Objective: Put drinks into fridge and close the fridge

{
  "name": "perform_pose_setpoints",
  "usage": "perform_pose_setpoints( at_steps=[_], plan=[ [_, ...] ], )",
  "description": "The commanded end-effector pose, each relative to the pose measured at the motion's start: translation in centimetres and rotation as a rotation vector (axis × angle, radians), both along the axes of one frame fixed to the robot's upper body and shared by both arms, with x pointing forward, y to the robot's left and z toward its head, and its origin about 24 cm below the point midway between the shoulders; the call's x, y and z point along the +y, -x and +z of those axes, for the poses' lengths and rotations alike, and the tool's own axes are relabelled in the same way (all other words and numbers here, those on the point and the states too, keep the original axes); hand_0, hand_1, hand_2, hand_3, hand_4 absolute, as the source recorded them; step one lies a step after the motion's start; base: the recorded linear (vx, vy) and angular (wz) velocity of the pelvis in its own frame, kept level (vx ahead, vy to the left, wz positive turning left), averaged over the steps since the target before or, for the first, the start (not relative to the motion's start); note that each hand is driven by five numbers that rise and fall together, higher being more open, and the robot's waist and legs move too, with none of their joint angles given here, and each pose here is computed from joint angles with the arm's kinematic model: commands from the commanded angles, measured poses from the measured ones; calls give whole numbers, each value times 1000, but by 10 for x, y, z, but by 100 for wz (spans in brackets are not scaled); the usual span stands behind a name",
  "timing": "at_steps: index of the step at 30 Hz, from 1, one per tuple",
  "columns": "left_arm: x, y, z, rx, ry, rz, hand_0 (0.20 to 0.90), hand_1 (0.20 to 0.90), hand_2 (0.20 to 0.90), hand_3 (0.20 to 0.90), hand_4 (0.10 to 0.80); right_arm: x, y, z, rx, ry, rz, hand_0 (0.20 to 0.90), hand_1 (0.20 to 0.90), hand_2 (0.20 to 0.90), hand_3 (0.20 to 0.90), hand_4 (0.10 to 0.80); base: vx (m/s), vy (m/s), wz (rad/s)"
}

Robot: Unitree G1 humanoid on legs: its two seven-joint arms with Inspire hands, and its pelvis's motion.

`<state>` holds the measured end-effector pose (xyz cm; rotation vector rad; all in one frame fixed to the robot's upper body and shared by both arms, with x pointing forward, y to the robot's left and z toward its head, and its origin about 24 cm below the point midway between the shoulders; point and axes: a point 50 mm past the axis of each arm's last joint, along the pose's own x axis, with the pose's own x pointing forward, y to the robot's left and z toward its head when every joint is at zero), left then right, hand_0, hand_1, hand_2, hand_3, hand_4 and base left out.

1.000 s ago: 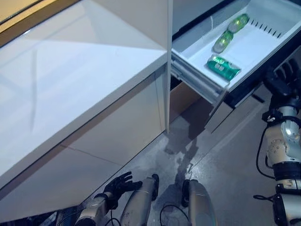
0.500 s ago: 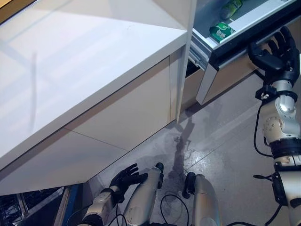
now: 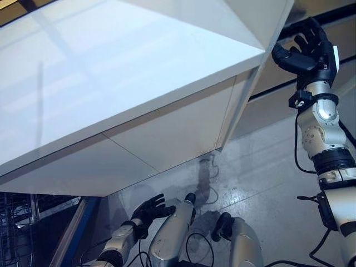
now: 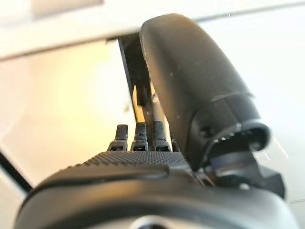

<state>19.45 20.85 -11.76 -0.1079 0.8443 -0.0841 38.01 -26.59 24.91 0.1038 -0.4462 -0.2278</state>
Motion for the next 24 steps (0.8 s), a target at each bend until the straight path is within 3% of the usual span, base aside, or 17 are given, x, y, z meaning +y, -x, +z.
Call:
perform_pose_setpoints(
  at_steps=[1, 6, 11, 17, 24],
  plan=[
    [36, 66, -21, 196, -127, -23, 900, 900, 900, 900, 800, 13, 10, 59, -263, 16, 32, 900, 900, 900, 900, 800, 48, -64, -5],
    [37, 73, -23, 214, -129, -8, 900, 900, 900, 900, 800, 12, 25, 16, -211, 33, 4, 900, 900, 900, 900, 800, 29, -78, -14],
    [35, 83, -27, 247, -138, 10, 900, 900, 900, 900, 800, 26, 47, -59, -57, 6, 54, 900, 900, 900, 900, 800, -4, -72, -38],
    [26, 86, -30, 251, -108, 67, 900, 900, 900, 900, 800, 31, 90, -178, 273, -39, 82, 900, 900, 900, 900, 800, -14, -39, -58],
    [20, 73, -27, 224, -95, 70, 900, 900, 900, 900, 800, 38, 137, -279, 700, -100, 98, 900, 900, 900, 900, 800, -76, -6, -22]
  ],
)
